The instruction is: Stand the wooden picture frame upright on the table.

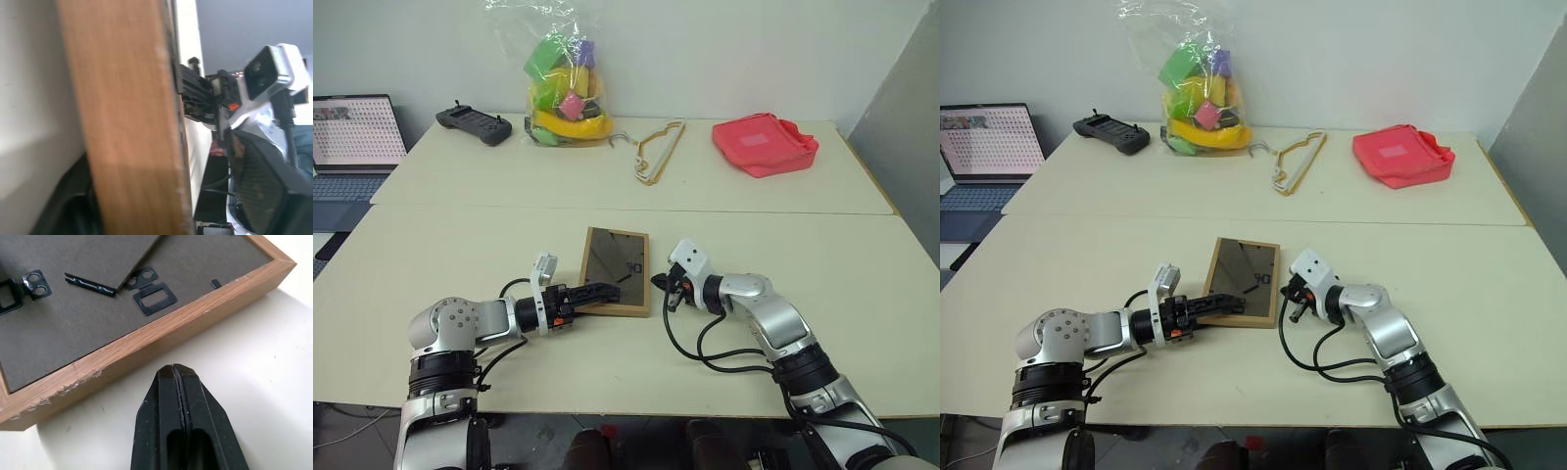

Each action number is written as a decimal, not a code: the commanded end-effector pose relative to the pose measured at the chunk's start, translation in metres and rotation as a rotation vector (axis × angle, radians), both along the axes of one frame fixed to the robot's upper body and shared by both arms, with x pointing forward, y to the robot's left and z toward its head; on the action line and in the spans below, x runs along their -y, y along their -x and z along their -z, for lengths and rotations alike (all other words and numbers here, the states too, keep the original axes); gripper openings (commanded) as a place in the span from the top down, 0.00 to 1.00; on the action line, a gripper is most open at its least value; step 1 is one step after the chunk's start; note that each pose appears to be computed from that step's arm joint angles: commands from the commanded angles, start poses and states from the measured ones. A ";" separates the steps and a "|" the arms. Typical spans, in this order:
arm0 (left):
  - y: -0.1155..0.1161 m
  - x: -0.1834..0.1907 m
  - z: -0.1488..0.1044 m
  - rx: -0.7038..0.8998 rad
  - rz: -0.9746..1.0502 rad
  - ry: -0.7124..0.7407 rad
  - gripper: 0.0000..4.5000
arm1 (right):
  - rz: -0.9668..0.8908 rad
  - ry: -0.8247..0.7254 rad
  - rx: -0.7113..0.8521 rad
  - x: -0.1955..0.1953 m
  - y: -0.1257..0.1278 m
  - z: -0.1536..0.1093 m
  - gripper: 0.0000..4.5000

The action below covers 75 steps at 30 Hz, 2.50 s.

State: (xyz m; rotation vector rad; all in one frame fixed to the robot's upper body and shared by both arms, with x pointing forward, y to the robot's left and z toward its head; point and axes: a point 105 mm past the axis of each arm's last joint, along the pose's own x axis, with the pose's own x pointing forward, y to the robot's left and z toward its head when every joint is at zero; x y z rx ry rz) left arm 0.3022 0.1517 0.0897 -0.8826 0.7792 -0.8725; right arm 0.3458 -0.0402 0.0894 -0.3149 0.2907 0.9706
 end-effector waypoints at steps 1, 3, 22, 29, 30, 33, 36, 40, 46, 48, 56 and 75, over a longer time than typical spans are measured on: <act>-0.002 -0.007 -0.004 0.022 -0.035 -0.010 0.45 | 0.028 -0.012 0.057 0.011 -0.005 -0.015 1.00; -0.006 -0.007 -0.007 0.046 -0.053 -0.011 0.53 | 0.046 -0.005 0.074 0.021 -0.009 -0.020 1.00; 0.013 0.033 -0.097 0.418 0.062 0.128 0.71 | -0.160 -0.394 0.035 -0.001 -0.017 -0.153 0.48; 0.020 0.033 -0.097 0.423 0.051 0.126 0.71 | -0.379 -0.389 0.023 -0.032 0.009 -0.160 0.20; 0.020 0.032 -0.096 0.419 0.044 0.124 0.71 | -0.424 -0.398 0.013 -0.034 0.017 -0.162 0.20; 0.021 0.028 -0.094 0.402 0.029 0.121 0.71 | -0.536 -0.405 -0.019 -0.034 0.041 -0.165 0.20; 0.021 0.025 -0.090 0.378 0.020 0.115 0.71 | -0.586 -0.416 -0.061 -0.026 0.056 -0.166 0.20; 0.026 0.024 -0.078 0.300 0.004 0.138 0.71 | -0.525 -0.393 -0.088 0.003 0.054 -0.157 0.20; 0.039 0.027 -0.075 0.209 0.017 0.207 0.71 | -0.259 -0.207 0.231 0.062 0.022 -0.147 0.20; 0.042 0.027 -0.074 0.156 0.011 0.234 0.71 | -0.239 -0.038 0.460 0.075 0.016 -0.139 0.20; 0.042 0.035 -0.081 0.148 0.020 0.298 0.71 | -0.462 0.335 1.374 0.060 0.025 -0.112 0.20; 0.058 0.044 -0.081 0.166 0.085 0.332 0.71 | -0.529 0.360 1.584 0.018 0.004 -0.094 0.20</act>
